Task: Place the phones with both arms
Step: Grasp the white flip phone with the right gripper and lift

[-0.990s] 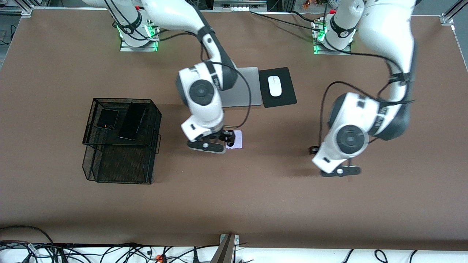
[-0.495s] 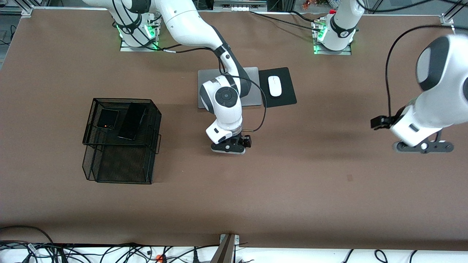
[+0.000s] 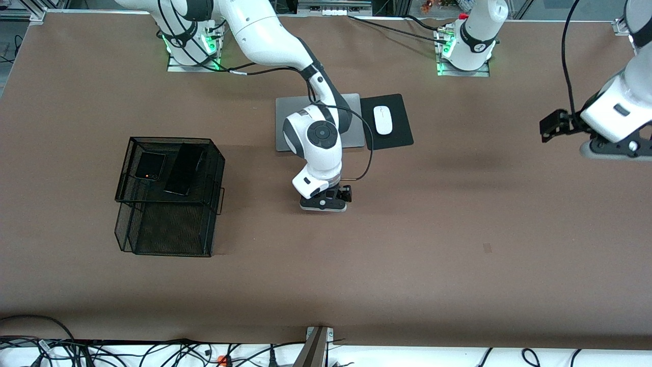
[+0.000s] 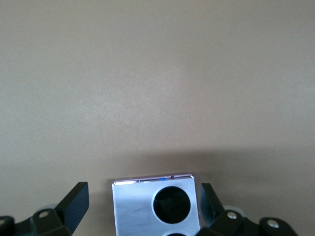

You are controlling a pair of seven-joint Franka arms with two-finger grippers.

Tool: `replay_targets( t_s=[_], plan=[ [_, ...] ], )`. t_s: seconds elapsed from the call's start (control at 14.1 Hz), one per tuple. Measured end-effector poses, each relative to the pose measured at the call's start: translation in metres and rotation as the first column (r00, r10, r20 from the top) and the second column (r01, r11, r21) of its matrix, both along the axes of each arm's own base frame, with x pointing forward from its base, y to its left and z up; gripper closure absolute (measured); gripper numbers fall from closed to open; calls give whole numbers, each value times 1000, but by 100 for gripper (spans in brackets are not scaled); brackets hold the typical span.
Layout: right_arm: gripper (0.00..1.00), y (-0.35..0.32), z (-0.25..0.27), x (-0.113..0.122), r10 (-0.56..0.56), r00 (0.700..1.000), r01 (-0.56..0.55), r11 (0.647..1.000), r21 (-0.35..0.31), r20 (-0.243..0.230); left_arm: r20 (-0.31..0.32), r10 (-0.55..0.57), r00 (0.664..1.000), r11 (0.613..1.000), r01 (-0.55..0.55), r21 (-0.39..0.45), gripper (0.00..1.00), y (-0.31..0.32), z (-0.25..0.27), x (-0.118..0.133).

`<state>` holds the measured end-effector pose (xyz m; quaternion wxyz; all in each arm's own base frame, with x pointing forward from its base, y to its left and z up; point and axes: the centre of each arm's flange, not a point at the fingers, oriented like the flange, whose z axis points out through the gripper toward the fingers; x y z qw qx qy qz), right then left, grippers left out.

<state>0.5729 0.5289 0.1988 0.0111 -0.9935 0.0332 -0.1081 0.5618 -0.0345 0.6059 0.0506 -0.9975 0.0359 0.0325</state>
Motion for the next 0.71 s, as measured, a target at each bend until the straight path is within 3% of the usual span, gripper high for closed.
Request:
replay_targets(
  t_s=[0.35,0.71],
  plan=[
    [0,-4,-15,-2,10,1000,-11,1000,-25,-12,19,-2,1000,1000,2,-21,0,0,16,-27],
    [0,-3,-18,-4,14,1000,-14,1000,-26,-18,27,-2,1000,1000,2,-22,0,1,21,-33]
  ],
)
